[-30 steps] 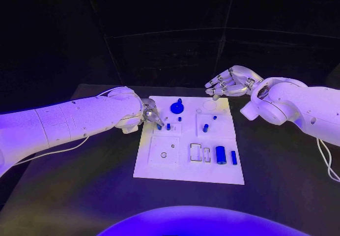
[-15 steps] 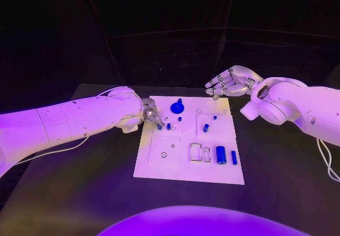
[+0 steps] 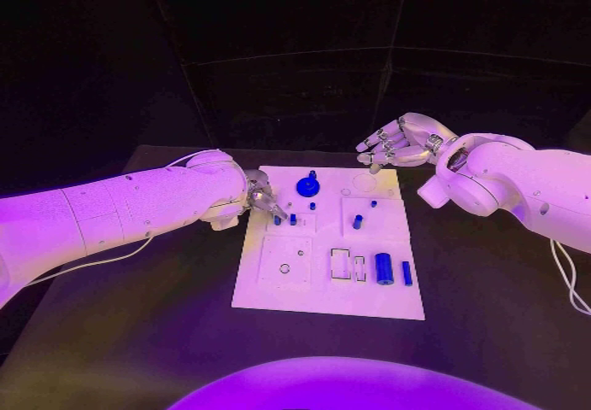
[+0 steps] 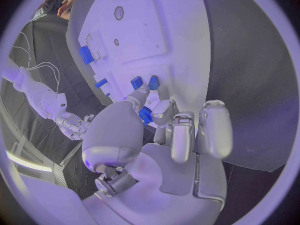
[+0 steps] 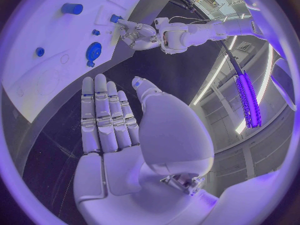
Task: Assemble the parts on the task board
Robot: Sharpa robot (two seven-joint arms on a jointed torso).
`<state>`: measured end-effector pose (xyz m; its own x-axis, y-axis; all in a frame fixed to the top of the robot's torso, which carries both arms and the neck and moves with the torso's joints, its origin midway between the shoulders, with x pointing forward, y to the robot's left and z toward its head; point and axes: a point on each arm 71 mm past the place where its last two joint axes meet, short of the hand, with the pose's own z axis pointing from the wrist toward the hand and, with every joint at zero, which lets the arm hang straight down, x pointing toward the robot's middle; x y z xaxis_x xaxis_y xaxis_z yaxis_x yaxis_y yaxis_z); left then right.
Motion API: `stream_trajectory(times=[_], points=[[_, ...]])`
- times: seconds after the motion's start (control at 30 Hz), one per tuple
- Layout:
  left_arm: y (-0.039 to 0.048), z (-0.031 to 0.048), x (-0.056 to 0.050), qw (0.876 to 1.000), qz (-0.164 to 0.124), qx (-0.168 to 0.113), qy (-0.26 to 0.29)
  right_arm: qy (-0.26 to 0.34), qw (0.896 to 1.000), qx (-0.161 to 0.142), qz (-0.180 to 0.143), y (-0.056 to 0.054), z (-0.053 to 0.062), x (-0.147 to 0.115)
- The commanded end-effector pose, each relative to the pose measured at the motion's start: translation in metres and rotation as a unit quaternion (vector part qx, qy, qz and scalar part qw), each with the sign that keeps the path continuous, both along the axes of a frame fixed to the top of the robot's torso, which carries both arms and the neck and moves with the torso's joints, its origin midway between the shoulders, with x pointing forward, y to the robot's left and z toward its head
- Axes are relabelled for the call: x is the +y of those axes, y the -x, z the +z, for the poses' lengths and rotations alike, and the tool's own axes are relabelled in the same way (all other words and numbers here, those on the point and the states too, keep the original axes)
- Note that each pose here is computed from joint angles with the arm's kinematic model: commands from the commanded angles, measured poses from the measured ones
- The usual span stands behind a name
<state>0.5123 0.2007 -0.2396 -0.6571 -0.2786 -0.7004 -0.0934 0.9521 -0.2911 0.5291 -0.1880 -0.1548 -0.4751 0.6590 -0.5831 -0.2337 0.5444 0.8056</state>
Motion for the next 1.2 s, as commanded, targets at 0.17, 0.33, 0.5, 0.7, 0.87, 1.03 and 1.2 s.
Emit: stream_trajectory(times=[0.17,0.33,0.5,0.7,0.87,1.03,1.2], points=[[-0.0011,0.0004,0.001,1.000,0.004,-0.004,-0.007,-0.002,1.000,-0.003,0.005,0.000,0.002,0.001],[-0.0015,0.0009,0.002,1.000,0.007,-0.009,-0.005,-0.002,1.000,-0.003,0.005,0.000,0.002,0.001],[-0.0023,0.0029,0.002,1.000,0.009,-0.023,0.008,-0.002,1.000,-0.004,0.005,0.000,0.002,0.000],[-0.0033,0.0066,0.003,0.997,0.024,-0.043,0.063,-0.002,1.000,-0.004,0.005,0.000,0.002,0.000],[-0.0042,0.0101,0.006,0.992,0.039,-0.063,0.103,-0.002,1.000,-0.004,0.004,0.000,0.002,0.000],[-0.0067,0.0151,0.009,0.982,0.040,-0.088,0.162,-0.002,1.000,-0.004,0.003,0.000,0.002,-0.001],[-0.0082,0.0211,0.002,0.968,0.005,-0.110,0.223,-0.002,1.000,-0.004,0.002,0.000,0.002,-0.002]])
